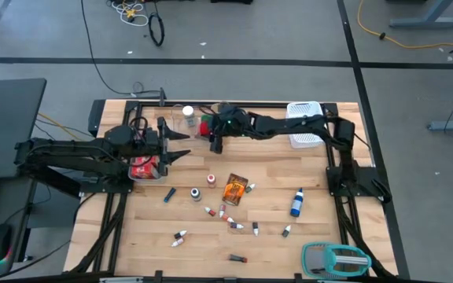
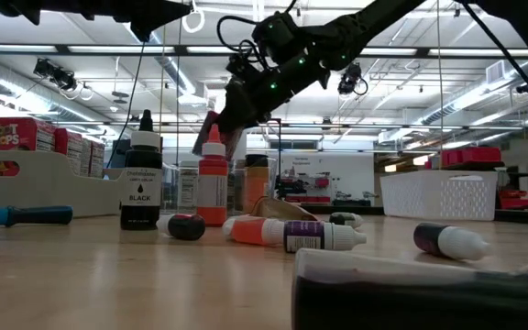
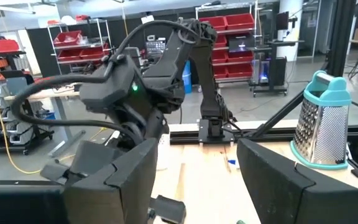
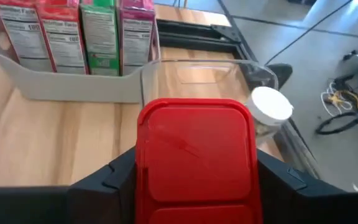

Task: Pick & Place Kitchen Items
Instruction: Put the red seasoning can into the transparent bin

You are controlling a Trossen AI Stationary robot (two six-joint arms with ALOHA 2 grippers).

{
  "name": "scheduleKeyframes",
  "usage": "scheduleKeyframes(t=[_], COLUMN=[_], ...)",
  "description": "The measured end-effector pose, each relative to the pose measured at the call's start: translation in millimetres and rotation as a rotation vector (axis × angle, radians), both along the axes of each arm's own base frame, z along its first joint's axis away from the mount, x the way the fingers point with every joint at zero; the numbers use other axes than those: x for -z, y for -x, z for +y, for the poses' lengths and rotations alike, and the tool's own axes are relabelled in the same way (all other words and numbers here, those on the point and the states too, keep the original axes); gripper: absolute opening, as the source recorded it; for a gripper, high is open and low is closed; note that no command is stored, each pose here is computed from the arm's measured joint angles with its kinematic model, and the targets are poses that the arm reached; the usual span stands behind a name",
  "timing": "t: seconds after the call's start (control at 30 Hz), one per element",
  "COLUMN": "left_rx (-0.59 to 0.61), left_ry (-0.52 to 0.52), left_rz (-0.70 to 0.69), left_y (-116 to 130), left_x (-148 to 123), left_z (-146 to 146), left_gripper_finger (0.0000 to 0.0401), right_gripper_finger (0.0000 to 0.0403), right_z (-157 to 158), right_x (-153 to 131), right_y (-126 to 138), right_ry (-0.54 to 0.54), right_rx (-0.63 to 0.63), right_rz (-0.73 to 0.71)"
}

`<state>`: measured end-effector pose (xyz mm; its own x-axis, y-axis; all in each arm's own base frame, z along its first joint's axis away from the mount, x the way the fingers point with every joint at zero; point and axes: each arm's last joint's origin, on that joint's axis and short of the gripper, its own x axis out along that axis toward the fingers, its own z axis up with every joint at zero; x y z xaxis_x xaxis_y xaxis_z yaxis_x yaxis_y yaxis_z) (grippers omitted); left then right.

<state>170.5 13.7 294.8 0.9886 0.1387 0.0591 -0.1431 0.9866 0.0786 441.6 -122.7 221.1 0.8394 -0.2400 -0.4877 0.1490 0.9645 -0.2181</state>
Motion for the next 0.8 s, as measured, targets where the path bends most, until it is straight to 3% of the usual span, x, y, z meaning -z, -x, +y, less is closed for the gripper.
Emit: scheduleKeyframes(t=[0.33,0.5,0.8], left_rx=[-0.022,-0.024,-0.027], left_ry=[0.001,-0.005,-0.037], left_rz=[-0.001,-0.006,-0.046], left_y=[0,0,1], left_x=[0,-1,-5], left_z=[1,1,1], left_gripper_finger=[0.0231,0.0231,0.0231], right_gripper_finger=[0.0217,0.0225,0.0216], right_z=[-23,-24,-22], right_x=[0,4,3], right_y=[8,11,11], right_ry=[0.053,0.125,0.112], right_rx=[0.054,-0.109,-0.16], right_rz=[0.027,0.097,0.117])
